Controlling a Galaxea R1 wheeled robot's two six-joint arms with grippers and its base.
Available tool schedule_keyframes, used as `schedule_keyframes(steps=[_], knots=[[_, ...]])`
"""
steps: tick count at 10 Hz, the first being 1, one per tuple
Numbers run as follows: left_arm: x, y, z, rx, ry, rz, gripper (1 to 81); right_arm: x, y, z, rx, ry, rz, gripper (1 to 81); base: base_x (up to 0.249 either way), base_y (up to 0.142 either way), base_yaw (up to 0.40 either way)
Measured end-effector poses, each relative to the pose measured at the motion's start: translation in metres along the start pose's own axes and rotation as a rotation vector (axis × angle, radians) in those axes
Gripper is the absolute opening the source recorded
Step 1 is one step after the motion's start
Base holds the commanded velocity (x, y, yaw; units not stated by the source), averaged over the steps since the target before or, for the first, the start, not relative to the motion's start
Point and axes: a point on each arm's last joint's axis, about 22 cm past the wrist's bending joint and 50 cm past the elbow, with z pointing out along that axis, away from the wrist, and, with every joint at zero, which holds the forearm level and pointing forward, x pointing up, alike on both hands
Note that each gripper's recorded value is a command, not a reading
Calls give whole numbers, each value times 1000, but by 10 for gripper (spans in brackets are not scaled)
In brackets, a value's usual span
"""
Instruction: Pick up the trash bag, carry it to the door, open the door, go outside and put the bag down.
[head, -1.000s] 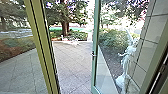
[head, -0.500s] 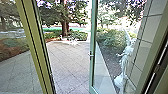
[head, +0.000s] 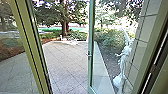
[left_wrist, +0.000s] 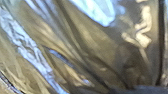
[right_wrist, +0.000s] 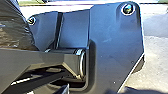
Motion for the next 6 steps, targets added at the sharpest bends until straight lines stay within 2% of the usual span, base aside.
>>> schedule_keyframes(steps=[6], knots=[[0, -2, 0, 2, 1, 1, 10, 1, -3, 1, 5, 0, 0, 811, 0, 0, 0]])
